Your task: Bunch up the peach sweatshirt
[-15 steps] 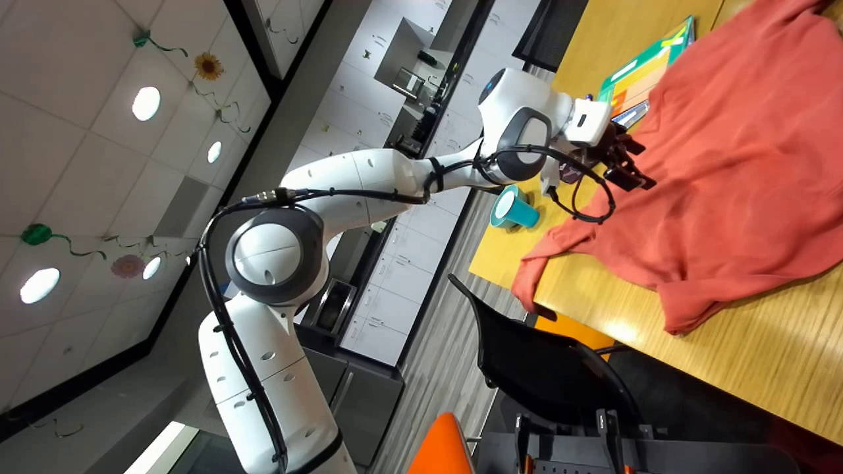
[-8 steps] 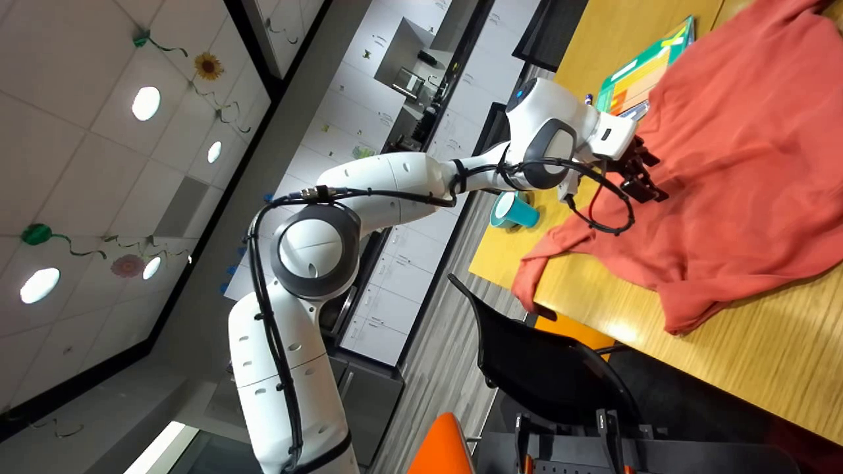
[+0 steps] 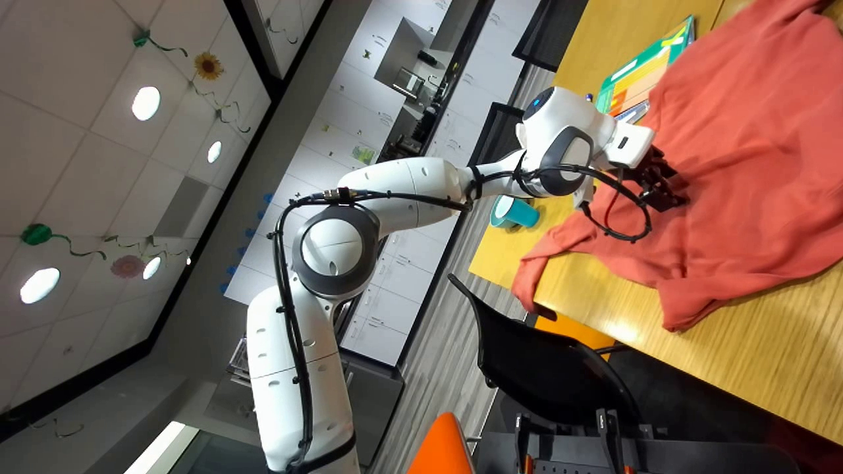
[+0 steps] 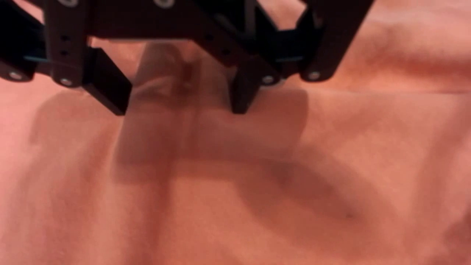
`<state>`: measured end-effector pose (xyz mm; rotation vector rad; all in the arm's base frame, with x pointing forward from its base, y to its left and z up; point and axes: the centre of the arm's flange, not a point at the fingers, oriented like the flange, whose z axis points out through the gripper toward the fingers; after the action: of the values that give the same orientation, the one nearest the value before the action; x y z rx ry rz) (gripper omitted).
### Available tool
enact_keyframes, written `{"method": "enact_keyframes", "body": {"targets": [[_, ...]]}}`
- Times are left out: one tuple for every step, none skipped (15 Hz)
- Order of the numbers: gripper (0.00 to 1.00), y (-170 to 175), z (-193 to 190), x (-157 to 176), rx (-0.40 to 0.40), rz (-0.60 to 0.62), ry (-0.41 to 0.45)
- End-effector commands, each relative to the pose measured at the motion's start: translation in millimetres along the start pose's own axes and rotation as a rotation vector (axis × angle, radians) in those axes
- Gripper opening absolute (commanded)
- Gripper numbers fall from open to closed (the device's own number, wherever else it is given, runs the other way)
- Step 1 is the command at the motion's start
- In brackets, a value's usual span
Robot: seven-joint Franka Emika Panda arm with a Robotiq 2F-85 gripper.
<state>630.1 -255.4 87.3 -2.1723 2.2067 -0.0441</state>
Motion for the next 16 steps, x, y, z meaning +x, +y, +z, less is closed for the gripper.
{"method": "enact_keyframes", "body": {"targets": [[0.44,-4.1,-2.7,-0.5,0.004,0.016,0.028],[0.35,-4.9,-4.7,-0.9,0.006,0.013,0.025],[0.29,-5.7,-6.5,-1.7,0.007,0.009,0.021],[0.2,-6.8,-8.2,-2.4,0.01,0.006,0.019],[0.13,-6.7,-8.8,-3.3,0.007,0.002,0.026],[0.05,-6.5,-9.8,-4.3,0.005,-0.003,0.024],[0.01,-5.6,-11.5,-6.2,0.0,-0.009,0.03],[0.0,-3.9,-15.3,-7.8,-0.004,-0.014,0.035],[0.0,0.6,-22.1,-9.8,-0.005,-0.015,0.04],[0.03,4.7,-28.3,-10.4,-0.012,-0.005,0.051],[0.02,13.0,-41.6,-10.9,-0.027,-0.006,0.027],[0.02,19.8,-52.7,-11.2,-0.027,-0.005,0.033],[0.02,30.8,-72.6,-10.9,-0.01,-0.008,0.04],[0.02,38.5,-88.9,-8.8,0.006,-0.003,0.051],[0.02,43.2,-101.7,-4.9,0.023,0.001,0.056],[0.02,49.2,-117.4,-1.9,0.037,0.003,0.055]]}}
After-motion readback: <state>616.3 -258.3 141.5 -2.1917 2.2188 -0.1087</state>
